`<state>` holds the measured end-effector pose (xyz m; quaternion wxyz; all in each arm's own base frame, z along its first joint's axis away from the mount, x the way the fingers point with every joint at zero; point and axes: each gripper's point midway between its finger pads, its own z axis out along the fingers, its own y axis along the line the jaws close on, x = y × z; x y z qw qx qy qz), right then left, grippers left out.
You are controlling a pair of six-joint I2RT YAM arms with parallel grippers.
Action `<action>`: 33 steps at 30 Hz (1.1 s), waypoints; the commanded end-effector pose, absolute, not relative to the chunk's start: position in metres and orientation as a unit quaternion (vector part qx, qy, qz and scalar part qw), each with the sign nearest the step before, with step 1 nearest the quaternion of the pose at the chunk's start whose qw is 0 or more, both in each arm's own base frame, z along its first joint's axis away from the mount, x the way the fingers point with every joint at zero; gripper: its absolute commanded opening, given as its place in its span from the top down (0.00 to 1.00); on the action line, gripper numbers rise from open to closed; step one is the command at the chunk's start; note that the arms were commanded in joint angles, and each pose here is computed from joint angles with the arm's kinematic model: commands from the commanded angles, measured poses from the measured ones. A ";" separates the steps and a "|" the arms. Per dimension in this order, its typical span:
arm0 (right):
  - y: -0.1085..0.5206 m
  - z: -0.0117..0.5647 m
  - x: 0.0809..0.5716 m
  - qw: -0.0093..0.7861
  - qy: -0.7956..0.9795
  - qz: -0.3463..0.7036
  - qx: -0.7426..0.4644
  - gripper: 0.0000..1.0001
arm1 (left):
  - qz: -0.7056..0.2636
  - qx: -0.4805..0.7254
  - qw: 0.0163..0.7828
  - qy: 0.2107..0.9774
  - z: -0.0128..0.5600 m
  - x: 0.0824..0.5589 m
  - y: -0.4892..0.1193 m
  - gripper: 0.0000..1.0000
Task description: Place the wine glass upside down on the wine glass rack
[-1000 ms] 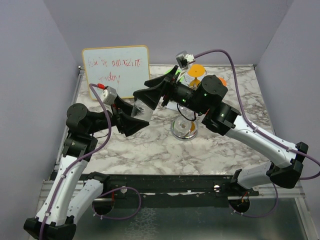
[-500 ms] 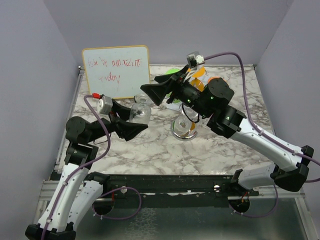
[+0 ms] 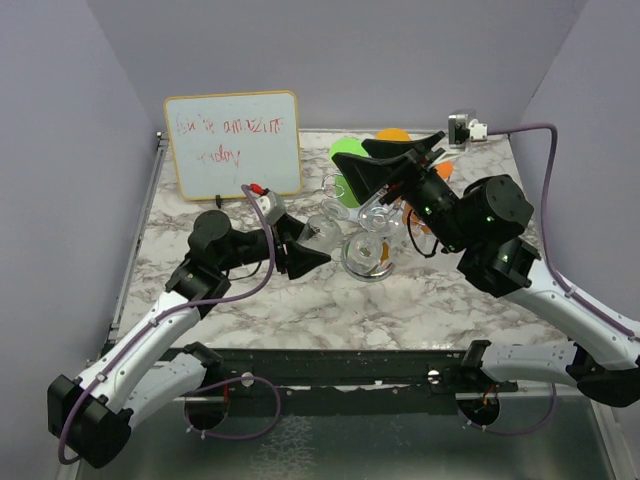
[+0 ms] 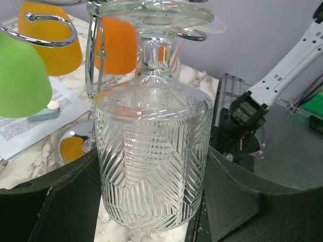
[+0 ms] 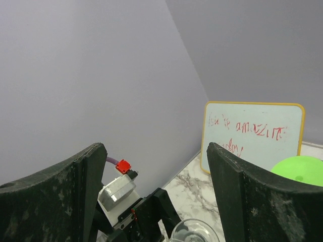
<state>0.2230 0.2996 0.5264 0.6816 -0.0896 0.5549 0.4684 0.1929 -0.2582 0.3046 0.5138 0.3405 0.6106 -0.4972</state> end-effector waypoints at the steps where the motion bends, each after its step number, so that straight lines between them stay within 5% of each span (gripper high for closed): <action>1: 0.281 0.527 0.222 0.698 0.549 0.453 -0.074 0.16 | -0.436 0.328 0.606 0.579 0.335 0.220 -0.261 1.00; 33: 0.271 0.524 0.213 0.694 0.548 0.463 -0.070 0.20 | -0.402 0.271 0.694 0.532 0.328 0.268 -0.301 1.00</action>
